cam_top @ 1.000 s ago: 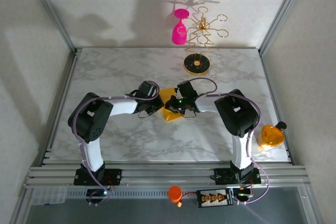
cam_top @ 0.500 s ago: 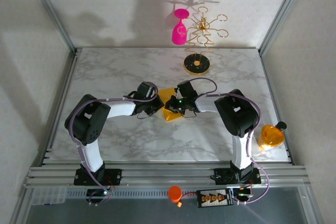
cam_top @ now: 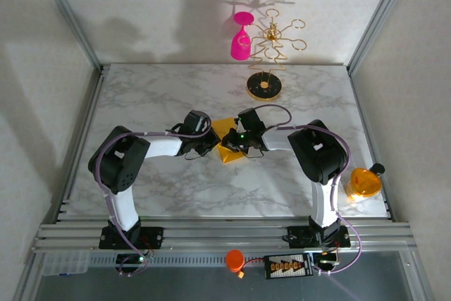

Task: Fold a paper plane with a square sheet of paper (pick it up from the middle)
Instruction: Fold the triangle a second time at the center of the table.

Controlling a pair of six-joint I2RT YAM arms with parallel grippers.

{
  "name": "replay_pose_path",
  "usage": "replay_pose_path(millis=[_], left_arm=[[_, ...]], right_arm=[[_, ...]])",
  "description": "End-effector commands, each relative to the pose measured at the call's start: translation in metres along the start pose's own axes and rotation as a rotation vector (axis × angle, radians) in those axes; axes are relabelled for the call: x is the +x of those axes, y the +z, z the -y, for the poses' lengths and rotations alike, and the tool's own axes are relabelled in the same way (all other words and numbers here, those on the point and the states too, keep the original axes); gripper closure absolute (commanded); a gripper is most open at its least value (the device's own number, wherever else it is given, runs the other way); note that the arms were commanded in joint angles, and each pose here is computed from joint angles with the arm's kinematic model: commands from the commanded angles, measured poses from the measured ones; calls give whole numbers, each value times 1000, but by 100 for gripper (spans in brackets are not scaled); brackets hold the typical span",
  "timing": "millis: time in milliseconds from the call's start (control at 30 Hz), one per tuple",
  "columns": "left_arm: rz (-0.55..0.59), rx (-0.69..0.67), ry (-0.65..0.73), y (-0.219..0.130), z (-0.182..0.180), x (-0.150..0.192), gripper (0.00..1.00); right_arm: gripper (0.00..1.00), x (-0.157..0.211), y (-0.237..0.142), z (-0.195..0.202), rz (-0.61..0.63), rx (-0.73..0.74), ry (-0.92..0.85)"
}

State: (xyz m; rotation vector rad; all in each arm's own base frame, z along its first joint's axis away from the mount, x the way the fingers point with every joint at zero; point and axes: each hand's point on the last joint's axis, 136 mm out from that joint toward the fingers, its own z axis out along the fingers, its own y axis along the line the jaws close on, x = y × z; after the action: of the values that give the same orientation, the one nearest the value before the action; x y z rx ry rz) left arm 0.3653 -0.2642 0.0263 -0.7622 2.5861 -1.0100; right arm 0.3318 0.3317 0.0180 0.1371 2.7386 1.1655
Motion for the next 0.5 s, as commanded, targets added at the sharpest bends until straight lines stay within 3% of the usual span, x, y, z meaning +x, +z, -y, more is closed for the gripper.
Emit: replay_pose_path(millis=[0, 300, 467], left_arm=[[8, -41, -23, 9, -16, -1, 100], [36, -133, 6, 9, -34, -6, 100], [19, -188, 15, 14, -49, -3, 100]], right_arm=[[100, 17, 10, 45, -47, 137, 69], [100, 14, 7, 37, -42, 117, 49], [100, -1, -4, -3, -9, -7, -12]])
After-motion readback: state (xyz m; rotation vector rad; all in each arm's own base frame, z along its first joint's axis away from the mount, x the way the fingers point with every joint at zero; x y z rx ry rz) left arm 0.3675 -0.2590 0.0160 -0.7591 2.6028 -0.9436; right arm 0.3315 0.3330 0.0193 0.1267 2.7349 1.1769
